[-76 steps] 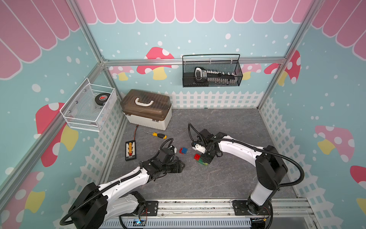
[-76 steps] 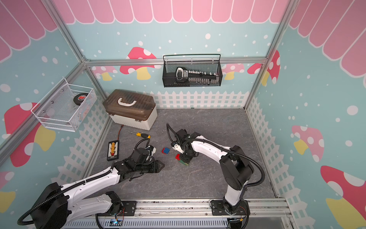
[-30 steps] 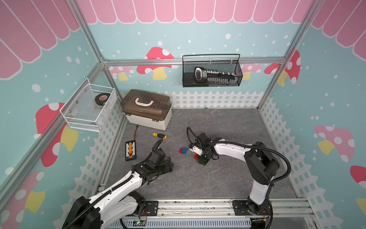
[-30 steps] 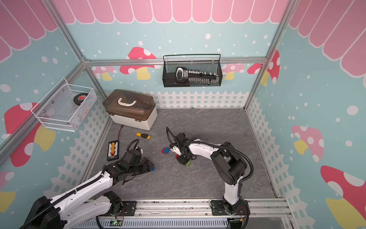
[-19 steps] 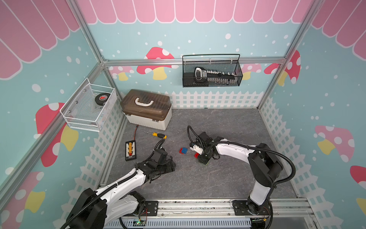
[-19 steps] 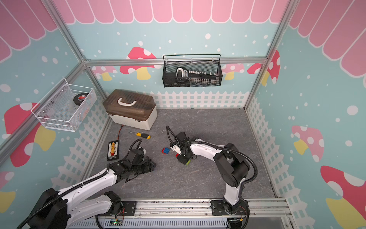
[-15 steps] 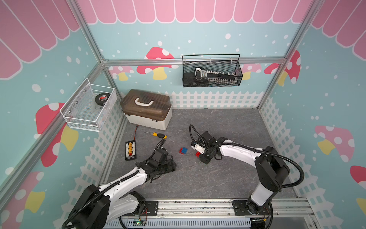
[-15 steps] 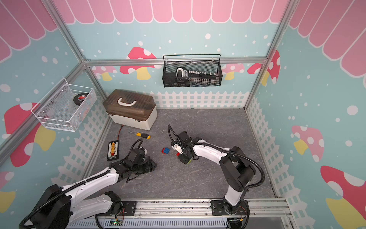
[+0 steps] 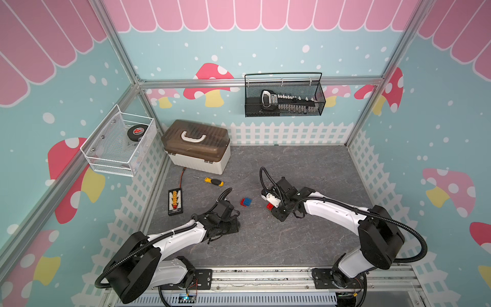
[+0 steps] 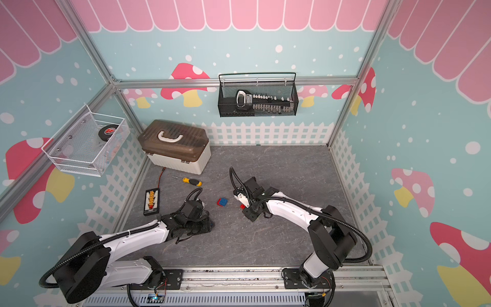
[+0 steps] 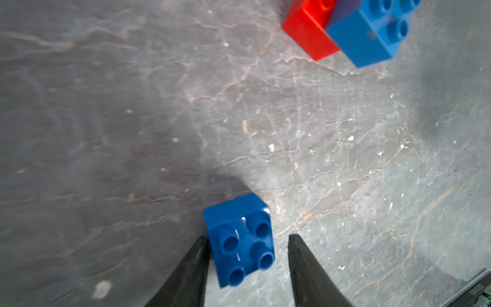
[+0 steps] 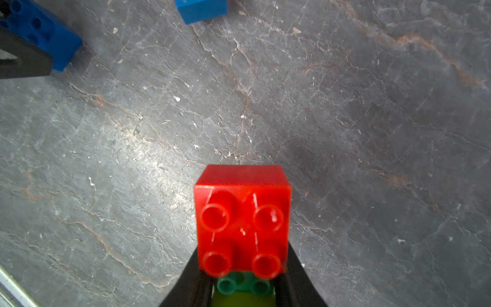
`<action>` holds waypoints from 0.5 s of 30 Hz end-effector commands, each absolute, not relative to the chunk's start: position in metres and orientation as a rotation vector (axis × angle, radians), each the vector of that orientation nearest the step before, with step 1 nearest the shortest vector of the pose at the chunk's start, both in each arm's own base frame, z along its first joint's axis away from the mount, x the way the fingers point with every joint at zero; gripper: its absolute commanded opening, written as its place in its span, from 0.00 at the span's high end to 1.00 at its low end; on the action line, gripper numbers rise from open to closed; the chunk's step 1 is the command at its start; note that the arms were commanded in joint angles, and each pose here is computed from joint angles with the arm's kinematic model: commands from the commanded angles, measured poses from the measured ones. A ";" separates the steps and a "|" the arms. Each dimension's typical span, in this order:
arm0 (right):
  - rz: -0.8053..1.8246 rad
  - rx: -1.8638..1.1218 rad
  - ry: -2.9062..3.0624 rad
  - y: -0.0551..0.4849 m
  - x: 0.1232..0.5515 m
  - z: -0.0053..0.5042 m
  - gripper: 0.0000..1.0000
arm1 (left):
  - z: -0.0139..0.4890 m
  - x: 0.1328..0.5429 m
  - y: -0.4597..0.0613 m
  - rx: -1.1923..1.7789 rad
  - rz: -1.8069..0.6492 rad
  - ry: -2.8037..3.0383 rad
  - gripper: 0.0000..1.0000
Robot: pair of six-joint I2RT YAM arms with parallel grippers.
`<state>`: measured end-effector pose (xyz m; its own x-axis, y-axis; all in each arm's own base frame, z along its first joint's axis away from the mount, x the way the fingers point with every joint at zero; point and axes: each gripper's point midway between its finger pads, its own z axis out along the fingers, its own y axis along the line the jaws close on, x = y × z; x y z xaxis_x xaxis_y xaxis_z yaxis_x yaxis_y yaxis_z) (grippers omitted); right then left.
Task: Assemble the letter y with lego
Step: Move the lego brick at the center of the board.
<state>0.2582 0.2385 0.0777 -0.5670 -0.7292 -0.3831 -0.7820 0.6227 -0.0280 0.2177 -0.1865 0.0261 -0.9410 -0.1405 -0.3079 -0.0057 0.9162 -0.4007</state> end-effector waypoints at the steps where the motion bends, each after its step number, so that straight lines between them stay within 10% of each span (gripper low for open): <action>1: 0.215 -1.159 2.467 0.236 0.260 0.086 0.69 | 0.031 0.229 -0.197 -0.108 -0.577 2.720 0.55; 15: 0.159 -1.057 2.448 0.214 0.262 0.108 0.69 | 0.033 0.249 -0.268 0.081 -0.642 2.749 0.58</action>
<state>0.2613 0.2220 0.1051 -0.5805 -0.6671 -0.4668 -0.7309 0.6796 -0.0624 0.2420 -0.2488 0.0277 -0.9532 -0.0403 -0.2997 0.0872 0.9124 -0.3999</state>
